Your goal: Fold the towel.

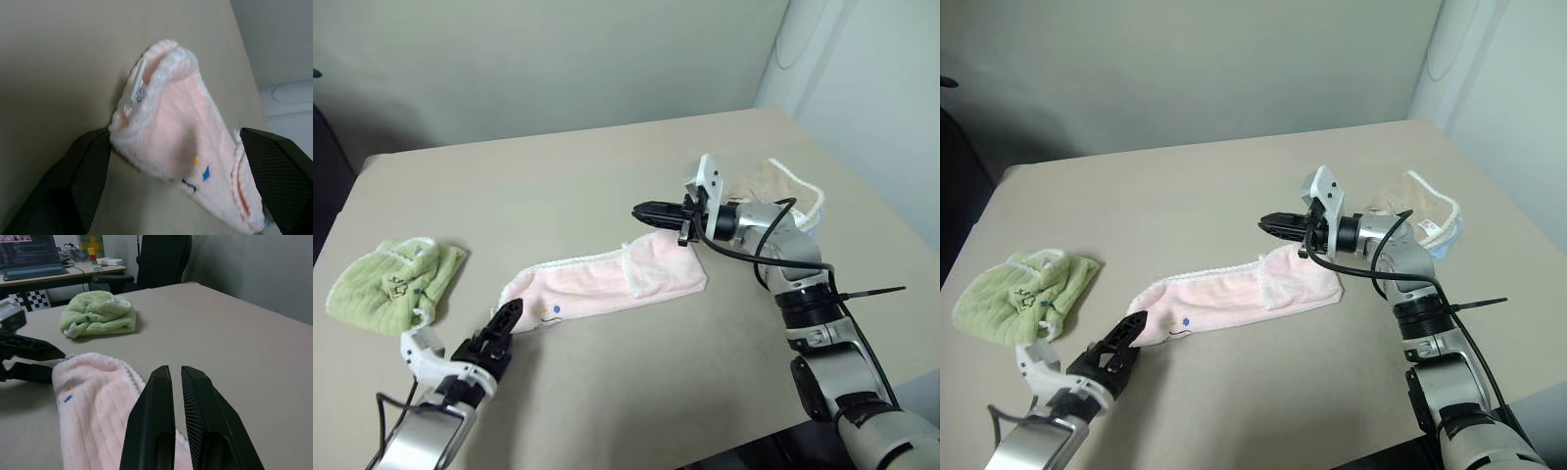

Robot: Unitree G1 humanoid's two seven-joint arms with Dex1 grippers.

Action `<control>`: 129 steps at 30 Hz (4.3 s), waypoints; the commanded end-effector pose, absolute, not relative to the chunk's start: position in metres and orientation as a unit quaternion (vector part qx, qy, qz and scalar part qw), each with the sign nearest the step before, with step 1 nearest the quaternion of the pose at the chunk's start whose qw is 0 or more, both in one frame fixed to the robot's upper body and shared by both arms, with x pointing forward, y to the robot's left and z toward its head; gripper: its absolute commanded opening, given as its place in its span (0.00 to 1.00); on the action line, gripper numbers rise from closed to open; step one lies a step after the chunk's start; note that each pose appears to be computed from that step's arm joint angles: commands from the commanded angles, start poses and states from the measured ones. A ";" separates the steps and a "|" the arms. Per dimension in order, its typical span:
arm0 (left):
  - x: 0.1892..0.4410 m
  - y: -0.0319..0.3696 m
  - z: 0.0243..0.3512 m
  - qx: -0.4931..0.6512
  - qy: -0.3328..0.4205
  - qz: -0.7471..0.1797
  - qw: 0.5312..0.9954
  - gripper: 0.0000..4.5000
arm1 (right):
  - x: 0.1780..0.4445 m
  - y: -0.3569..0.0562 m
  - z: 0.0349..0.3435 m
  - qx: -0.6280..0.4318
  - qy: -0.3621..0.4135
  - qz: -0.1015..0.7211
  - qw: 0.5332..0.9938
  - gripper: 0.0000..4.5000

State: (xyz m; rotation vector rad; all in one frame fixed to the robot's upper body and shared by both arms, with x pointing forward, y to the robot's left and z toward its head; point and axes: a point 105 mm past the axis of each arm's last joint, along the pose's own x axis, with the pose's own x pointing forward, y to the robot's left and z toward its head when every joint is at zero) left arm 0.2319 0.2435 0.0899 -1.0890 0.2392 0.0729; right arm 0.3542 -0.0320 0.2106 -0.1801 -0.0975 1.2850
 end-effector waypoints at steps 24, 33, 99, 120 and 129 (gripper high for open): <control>0.245 0.260 0.118 -0.484 0.061 0.014 0.873 0.00 | 0.342 -0.027 0.227 -0.079 -0.081 0.600 0.792 0.08; 0.240 0.229 0.221 -0.360 -0.055 -0.146 0.920 0.00 | 0.346 -0.030 0.224 -0.078 -0.077 0.592 0.798 0.08; 0.341 0.120 0.076 0.107 0.183 -0.353 0.911 0.32 | 0.363 -0.048 0.095 -0.087 0.132 0.507 0.847 0.00; 0.300 0.171 0.107 -0.289 0.210 -0.272 0.893 0.68 | 0.356 -0.105 0.203 -0.088 -0.015 0.468 0.879 0.00; 0.319 0.127 0.102 -0.324 0.254 -0.324 0.852 1.00 | 0.356 -0.099 0.199 -0.079 -0.019 0.465 0.882 0.00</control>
